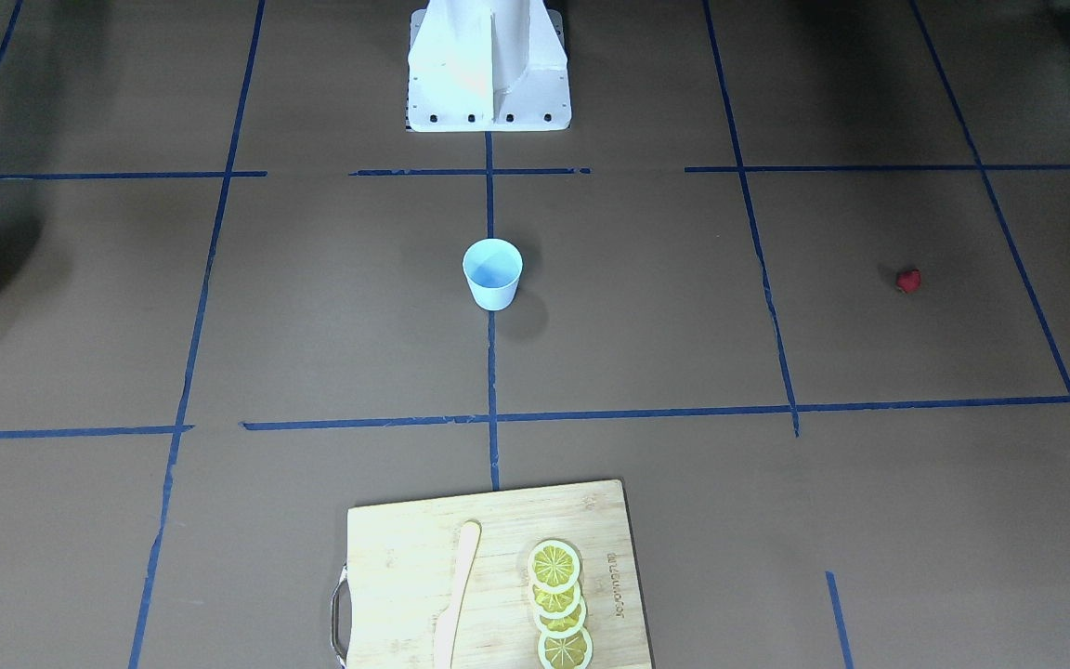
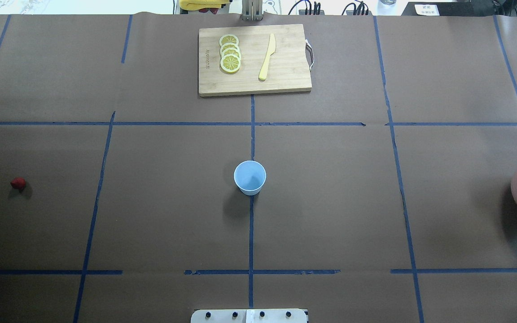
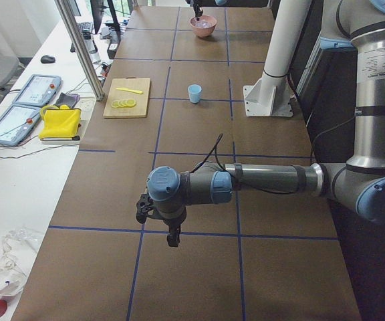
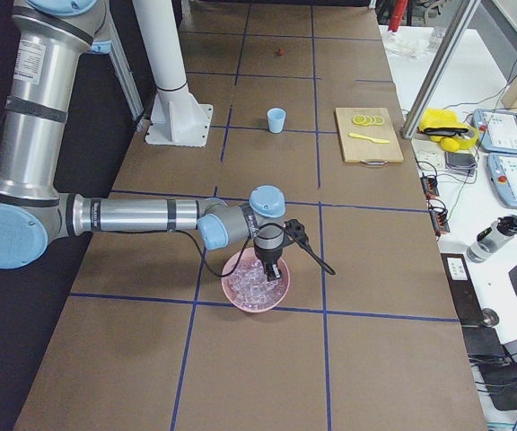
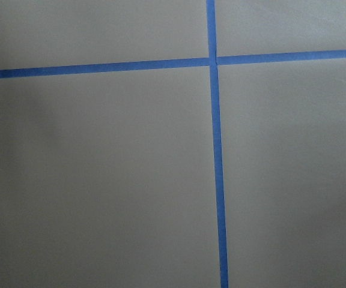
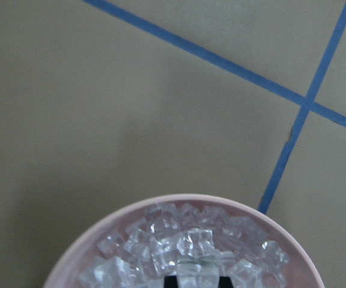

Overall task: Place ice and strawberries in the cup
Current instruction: 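Lower the right gripper into the pink bowl and grasp an ice cube, then carry the ice cube with the right gripper over the blue cup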

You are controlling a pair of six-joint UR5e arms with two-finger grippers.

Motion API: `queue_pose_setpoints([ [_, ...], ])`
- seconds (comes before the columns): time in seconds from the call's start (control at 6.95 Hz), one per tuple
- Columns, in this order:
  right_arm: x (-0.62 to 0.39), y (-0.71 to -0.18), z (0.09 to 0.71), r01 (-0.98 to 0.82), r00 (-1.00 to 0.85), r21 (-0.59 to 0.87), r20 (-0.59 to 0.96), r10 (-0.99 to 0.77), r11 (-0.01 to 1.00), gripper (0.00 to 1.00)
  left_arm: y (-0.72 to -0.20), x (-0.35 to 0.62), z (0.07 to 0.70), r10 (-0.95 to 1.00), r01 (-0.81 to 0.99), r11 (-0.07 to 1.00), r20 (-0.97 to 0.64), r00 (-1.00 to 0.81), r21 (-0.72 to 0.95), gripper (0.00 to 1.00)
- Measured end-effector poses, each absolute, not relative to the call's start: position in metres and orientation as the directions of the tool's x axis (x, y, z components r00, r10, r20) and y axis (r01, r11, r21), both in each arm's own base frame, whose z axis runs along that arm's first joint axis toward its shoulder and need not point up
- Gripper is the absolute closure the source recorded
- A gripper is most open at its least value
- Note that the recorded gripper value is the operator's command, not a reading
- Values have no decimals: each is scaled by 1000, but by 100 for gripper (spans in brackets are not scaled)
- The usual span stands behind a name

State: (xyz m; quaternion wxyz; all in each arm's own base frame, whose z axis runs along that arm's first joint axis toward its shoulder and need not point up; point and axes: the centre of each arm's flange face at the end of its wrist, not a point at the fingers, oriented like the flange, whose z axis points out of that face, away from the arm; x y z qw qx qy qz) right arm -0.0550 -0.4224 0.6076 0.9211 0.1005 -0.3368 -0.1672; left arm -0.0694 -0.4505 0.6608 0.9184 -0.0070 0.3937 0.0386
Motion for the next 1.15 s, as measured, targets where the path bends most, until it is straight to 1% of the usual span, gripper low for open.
queue_pose_setpoints([
  [0.29, -58, -453, 554, 82, 685, 264, 685, -247, 961, 100, -450, -69, 661, 65, -77, 997, -724, 687, 17, 0],
  [0.58, -92, -489, 485, -54, 642, 203, 757, -122, 978, 100, -450, -69, 661, 65, -76, 997, -724, 687, 17, 0],
  [0.86, -157, -508, 420, -116, 597, 148, 801, -50, 982, 99, -450, -69, 661, 65, -76, 997, -725, 686, 17, 0],
  [1.15, -241, -511, 351, -121, 584, 127, 811, -33, 984, 98, -451, -69, 661, 67, -77, 997, -725, 686, 19, 0],
])
